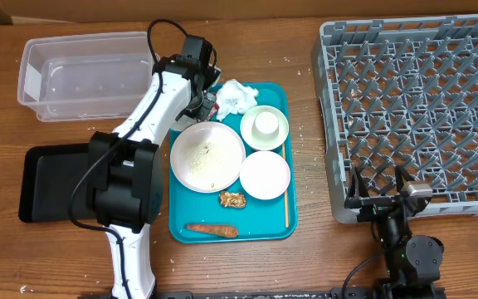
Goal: Sort waste into correct bins and load items into the dishwasher
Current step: 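Close the left gripper on the red wrapper and lift it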
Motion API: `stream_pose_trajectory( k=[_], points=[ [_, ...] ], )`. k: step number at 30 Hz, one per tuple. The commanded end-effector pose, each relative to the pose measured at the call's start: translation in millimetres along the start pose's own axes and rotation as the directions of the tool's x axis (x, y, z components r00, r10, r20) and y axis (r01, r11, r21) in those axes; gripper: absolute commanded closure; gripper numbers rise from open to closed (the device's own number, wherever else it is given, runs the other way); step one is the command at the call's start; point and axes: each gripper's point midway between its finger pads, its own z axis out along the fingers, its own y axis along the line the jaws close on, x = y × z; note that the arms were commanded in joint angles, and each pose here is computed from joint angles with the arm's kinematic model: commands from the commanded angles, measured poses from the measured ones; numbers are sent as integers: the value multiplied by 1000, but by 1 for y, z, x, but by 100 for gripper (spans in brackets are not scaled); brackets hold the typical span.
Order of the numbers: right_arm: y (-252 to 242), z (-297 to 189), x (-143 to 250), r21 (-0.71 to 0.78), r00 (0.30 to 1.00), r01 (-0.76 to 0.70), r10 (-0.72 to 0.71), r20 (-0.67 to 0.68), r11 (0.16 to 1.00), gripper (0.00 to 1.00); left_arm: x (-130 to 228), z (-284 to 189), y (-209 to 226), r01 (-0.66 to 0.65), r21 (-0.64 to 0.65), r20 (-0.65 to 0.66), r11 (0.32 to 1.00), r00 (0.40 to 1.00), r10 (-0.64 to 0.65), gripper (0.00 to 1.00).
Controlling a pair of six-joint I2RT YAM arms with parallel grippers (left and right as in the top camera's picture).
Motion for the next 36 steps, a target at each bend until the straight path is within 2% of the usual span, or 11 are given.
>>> stream_pose_trajectory(
  k=[1,5,19,29,33,36],
  points=[
    [0,0,1,0,1000,4,-4,5,1000,0,-8,-26,11,57,-31,36,998,998,-56,96],
    [0,0,1,0,1000,4,-4,5,1000,0,-10,-43,14,101,-31,62,994,993,-99,96],
    [0,0,2,0,1000,4,-4,5,1000,0,-22,-97,12,107,16,181,994,977,-108,96],
    [0,0,2,0,1000,4,-4,5,1000,0,-9,-95,9,99,17,129,995,987,-101,96],
    [0,0,1,0,1000,4,-4,5,1000,0,0,-93,-1,90,65,91,994,991,-95,96],
    [0,0,1,0,1000,4,-4,5,1000,0,10,-89,6,95,18,53,995,994,-96,96]
  ],
)
